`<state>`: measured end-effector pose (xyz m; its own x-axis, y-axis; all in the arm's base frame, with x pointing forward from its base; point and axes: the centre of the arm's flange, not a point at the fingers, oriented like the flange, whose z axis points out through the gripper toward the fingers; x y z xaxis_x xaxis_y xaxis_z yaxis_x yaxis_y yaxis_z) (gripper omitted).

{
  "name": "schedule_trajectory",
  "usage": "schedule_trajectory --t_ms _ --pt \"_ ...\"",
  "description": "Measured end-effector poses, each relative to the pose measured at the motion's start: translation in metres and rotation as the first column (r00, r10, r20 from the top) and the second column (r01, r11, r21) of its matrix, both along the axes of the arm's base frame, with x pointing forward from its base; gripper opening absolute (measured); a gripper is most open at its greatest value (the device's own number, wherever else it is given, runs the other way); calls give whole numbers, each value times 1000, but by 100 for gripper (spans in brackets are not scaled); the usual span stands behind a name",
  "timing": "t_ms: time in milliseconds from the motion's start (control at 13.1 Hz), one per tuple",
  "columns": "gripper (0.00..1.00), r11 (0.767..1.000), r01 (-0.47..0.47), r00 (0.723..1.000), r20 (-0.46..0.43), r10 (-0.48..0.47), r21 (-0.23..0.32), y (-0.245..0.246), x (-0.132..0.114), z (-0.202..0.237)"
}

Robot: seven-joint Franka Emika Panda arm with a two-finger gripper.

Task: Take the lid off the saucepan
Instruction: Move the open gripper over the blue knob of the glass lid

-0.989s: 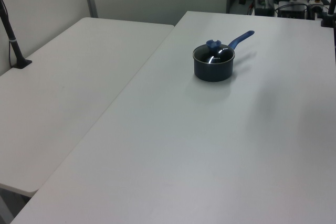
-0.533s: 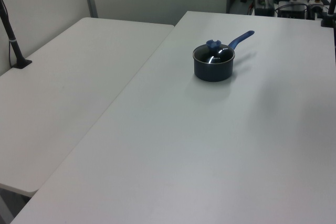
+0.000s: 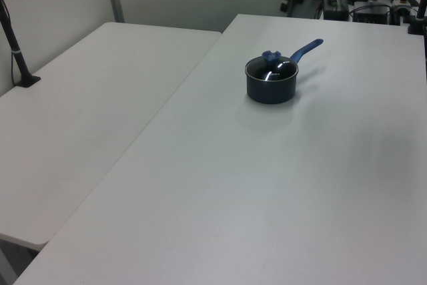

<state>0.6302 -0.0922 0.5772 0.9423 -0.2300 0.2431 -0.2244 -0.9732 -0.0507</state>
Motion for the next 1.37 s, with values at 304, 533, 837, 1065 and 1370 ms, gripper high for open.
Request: schedule_trajectory --t_ms 304,533,837,1065,1370 --pt "100 999 -23 1000 -15 22 -43 10 18 -31" --pt "100 990 -114 993 -48 110 -80 27 25 -46" --pt "100 985 -144 988 -71 138 -90 19 29 -62" --pt "100 986 -137 987 -97 129 -89 13 35 -83" --pt "100 988 -121 992 -58 115 -101 3 48 -104"
